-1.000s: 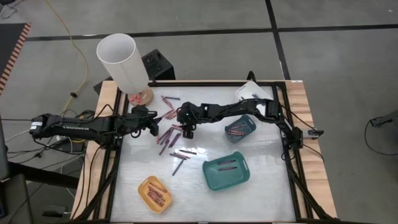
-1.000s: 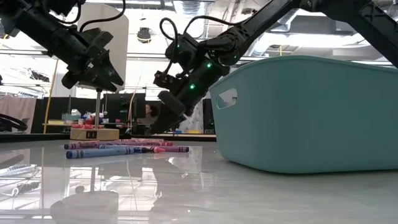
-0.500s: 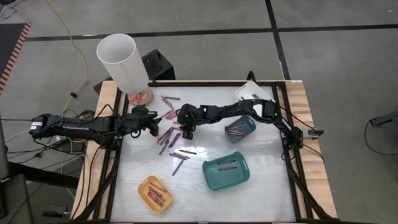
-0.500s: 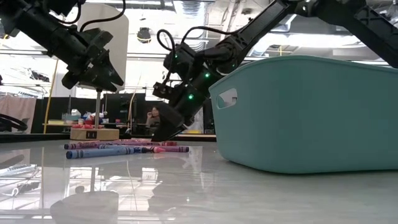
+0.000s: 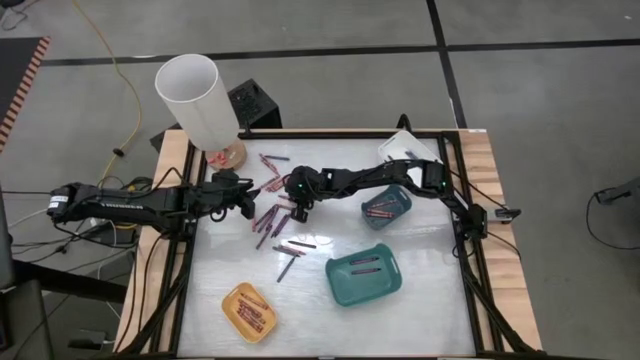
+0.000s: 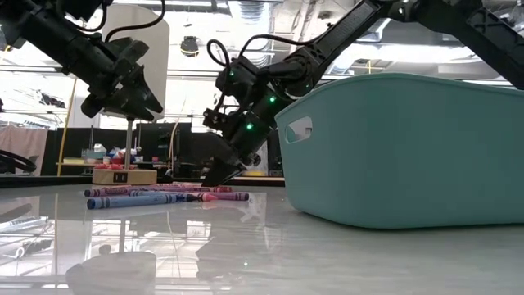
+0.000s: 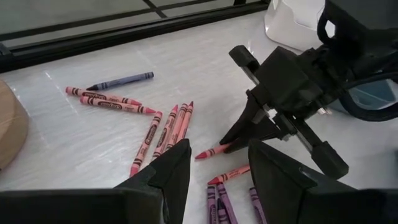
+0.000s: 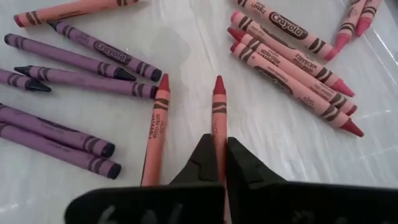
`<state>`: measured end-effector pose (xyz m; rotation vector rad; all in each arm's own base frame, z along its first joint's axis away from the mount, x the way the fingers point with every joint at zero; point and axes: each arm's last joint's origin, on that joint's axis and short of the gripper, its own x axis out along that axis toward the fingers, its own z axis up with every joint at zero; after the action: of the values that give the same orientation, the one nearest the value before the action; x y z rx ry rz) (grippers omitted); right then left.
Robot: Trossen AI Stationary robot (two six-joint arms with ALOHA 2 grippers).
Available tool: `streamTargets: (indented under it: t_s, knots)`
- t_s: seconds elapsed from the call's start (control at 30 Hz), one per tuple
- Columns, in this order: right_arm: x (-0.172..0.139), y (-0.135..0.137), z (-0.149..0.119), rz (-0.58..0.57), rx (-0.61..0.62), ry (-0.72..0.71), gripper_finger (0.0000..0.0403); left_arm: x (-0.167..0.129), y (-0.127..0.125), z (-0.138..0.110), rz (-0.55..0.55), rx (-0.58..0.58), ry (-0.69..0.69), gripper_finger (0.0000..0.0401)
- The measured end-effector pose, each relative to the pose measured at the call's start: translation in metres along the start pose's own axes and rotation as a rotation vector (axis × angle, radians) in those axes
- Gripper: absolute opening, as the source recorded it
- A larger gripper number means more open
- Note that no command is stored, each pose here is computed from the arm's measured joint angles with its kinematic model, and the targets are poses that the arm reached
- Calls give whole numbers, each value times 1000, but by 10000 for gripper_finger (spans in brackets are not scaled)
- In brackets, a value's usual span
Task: Sort crayons
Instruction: Put the red crayon into the yellow bin
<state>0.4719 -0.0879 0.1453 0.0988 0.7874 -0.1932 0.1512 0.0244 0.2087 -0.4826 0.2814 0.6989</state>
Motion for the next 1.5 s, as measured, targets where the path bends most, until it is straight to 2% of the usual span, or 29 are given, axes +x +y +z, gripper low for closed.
streamTargets:
  t_s: [0.17, 0.33, 0.53, 0.67, 0.77, 1.0, 1.13, 1.33, 1.4, 1.5]
  knots:
    - [-25, 3, 13, 11, -12, -9, 3, 0, 0, 0, -15, -2, 12, 151]
    - [-85, 0, 41, -6, -64, -60, 4, 0, 0, -1, -19, -2, 17, 151]
    - [-172, -17, 54, -207, -108, -32, 4, 0, 0, -2, -16, -3, 28, 151]
    - [-224, -29, 49, -300, -71, 25, 3, 0, 0, -2, -17, -4, 28, 151]
    - [-248, -29, 37, -314, -29, 52, 3, 0, 0, -2, -17, -4, 29, 151]
    - [-267, 2, -15, -239, 12, 29, 3, 0, 0, -2, -18, -4, 30, 151]
    - [-274, 16, -44, -237, -10, -8, 3, 0, 0, -2, -18, -7, 29, 151]
    - [-264, 26, -89, -220, -80, 59, 3, 0, 0, -2, -17, -22, 29, 151]
    - [-256, 34, -94, -187, -95, 14, 3, 0, 0, -2, -17, -22, 29, 151]
    - [-246, 48, -84, -121, -104, -128, 3, 0, 0, -2, -17, -23, 28, 151]
